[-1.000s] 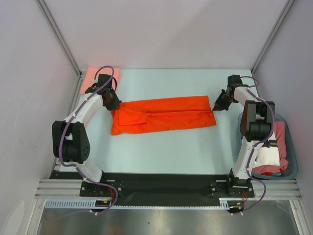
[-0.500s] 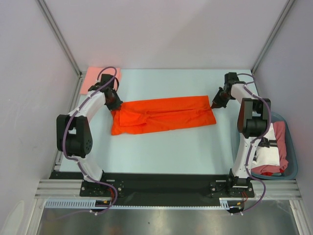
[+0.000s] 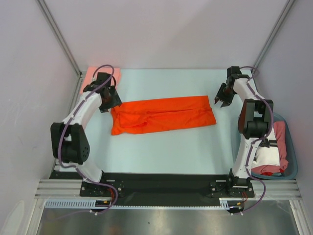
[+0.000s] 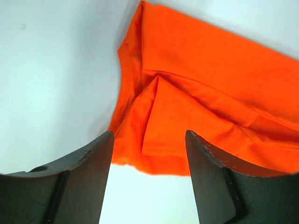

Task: Fold and stack the t-shirts
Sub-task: Fold the tshirt

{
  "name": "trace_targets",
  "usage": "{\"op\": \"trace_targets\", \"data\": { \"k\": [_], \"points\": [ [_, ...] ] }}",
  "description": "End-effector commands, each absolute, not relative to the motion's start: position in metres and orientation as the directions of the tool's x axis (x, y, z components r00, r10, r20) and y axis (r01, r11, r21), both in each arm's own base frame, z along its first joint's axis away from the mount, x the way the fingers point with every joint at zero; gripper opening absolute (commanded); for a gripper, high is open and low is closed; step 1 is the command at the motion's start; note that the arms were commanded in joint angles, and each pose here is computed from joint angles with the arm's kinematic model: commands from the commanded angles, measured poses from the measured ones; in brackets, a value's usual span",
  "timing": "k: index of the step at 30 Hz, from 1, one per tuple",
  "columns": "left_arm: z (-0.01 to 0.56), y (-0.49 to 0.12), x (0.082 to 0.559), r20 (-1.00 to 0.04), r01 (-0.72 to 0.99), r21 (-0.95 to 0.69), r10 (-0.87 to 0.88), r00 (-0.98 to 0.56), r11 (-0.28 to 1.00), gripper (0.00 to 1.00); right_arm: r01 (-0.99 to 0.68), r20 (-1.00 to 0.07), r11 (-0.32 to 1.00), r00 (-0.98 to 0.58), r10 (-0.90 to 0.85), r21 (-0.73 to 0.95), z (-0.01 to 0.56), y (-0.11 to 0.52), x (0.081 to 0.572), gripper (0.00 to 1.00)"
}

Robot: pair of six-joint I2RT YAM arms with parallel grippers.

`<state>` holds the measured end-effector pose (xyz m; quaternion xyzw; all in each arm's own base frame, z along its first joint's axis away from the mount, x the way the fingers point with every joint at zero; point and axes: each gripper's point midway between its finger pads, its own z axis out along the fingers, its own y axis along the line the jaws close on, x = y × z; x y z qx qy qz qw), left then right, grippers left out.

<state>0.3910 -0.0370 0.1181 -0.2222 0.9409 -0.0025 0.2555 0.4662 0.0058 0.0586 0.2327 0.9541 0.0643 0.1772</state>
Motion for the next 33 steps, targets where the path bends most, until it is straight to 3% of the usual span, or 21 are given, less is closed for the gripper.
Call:
{"op": "trace_targets", "data": {
  "k": [1,9,14,23,33],
  "points": [
    [0.172,-0.022,0.366,-0.575,-0.412,-0.126,-0.405,-0.711,0.902,0.70,0.416,-0.356,0.899,-0.826,0.437,0.140,0.097,-0.013,0.439,0.46],
    [0.103,-0.039,0.297,-0.345,-0.504,-0.341,-0.604,-0.718,0.794,0.66,0.331,-0.262,0.838,-0.844,0.469,0.433,0.087,0.050,0.393,0.52],
    [0.088,-0.027,0.311,-0.273,-0.570,-0.432,-0.704,-0.656,0.699,0.64,0.343,-0.167,0.771,-0.853,0.495,0.537,0.071,0.071,0.374,0.52],
    [0.059,-0.038,0.314,-0.082,-0.742,-0.442,-0.846,-0.526,0.504,0.62,0.336,-0.166,0.777,-0.858,0.486,0.533,0.070,0.075,0.365,0.52],
    [0.042,-0.033,0.304,0.007,-0.843,-0.403,-0.920,-0.393,0.357,0.67,0.344,-0.188,0.796,-0.853,0.486,0.499,0.070,0.071,0.361,0.52]
  ]
}}
